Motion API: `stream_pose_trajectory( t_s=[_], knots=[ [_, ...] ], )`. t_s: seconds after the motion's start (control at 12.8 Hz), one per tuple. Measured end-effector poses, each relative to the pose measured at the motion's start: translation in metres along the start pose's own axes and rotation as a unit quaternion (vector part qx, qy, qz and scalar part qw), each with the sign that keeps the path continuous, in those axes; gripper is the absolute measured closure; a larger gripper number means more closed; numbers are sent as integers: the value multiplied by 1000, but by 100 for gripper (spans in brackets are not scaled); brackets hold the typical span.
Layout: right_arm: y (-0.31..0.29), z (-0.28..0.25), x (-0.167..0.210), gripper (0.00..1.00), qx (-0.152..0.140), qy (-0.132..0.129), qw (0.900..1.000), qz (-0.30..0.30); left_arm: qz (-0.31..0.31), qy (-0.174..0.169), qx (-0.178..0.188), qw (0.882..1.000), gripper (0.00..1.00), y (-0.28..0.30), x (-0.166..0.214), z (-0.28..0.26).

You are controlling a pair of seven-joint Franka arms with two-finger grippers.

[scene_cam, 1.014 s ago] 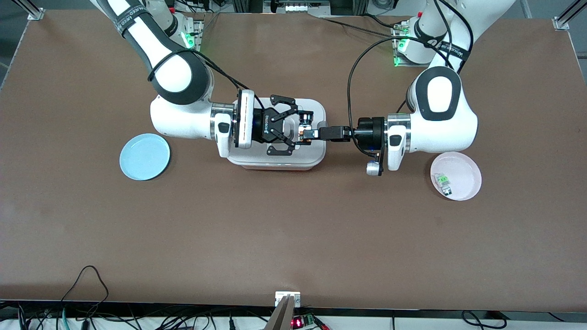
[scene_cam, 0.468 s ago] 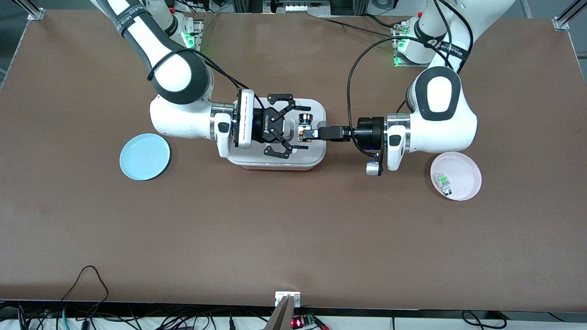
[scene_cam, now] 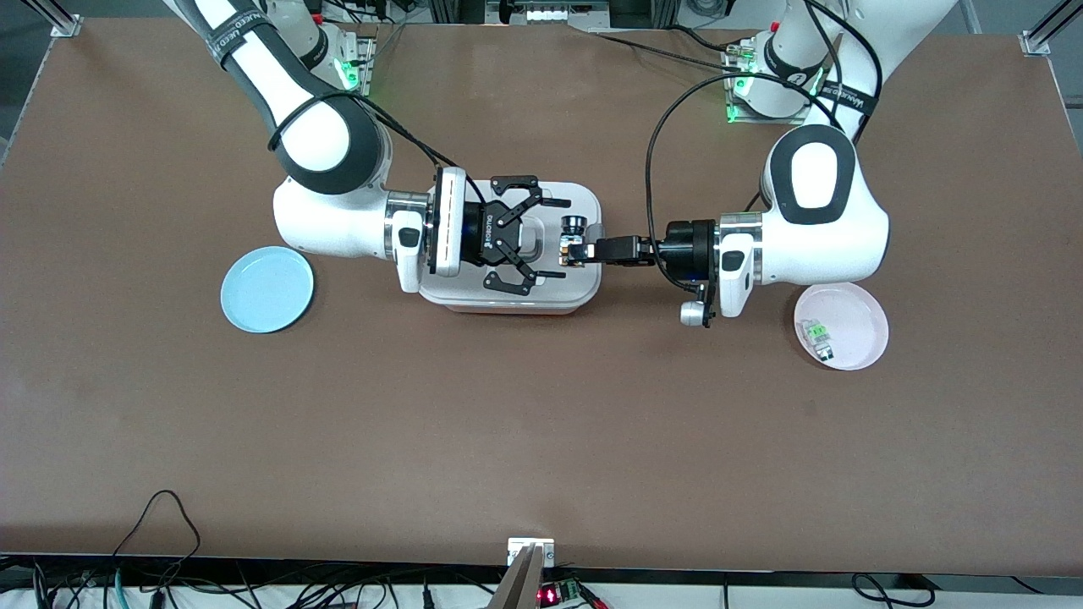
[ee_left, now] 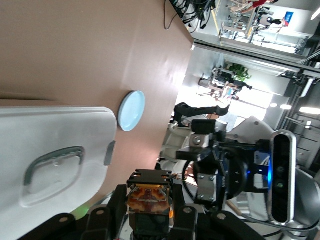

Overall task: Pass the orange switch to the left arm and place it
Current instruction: 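Open the right gripper while the left gripper pulls the switch away, then lower the switch onto the pink plate while the right gripper retracts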

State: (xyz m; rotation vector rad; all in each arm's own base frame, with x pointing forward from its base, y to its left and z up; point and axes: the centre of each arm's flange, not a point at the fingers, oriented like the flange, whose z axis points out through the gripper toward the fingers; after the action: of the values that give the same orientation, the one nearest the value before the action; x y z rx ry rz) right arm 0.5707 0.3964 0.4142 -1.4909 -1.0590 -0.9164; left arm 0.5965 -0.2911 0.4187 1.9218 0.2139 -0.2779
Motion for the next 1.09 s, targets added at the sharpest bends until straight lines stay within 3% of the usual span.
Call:
stream_pose_trajectory(
  t_s=[0.23, 0.55, 0.7, 0.86, 1.09],
  knots=[
    [17, -24, 0, 0, -13, -13, 1000, -14, 40, -15, 76, 996, 59, -13, 3, -14],
    [31, -47, -6, 0, -22, -22, 999, -16, 134, -56, 182, 972, 59, -30, 11, -57],
    [36, -57, -7, 0, -29, -27, 999, -17, 181, -72, 247, 949, 59, -42, 15, -75],
    [39, -67, -11, 0, -33, -48, 998, -3, 229, -105, 285, 925, 59, -54, 16, -88],
    [37, -79, -4, 0, -44, -71, 995, 49, 305, -164, 360, 866, 59, -77, 19, -117]
  ],
)
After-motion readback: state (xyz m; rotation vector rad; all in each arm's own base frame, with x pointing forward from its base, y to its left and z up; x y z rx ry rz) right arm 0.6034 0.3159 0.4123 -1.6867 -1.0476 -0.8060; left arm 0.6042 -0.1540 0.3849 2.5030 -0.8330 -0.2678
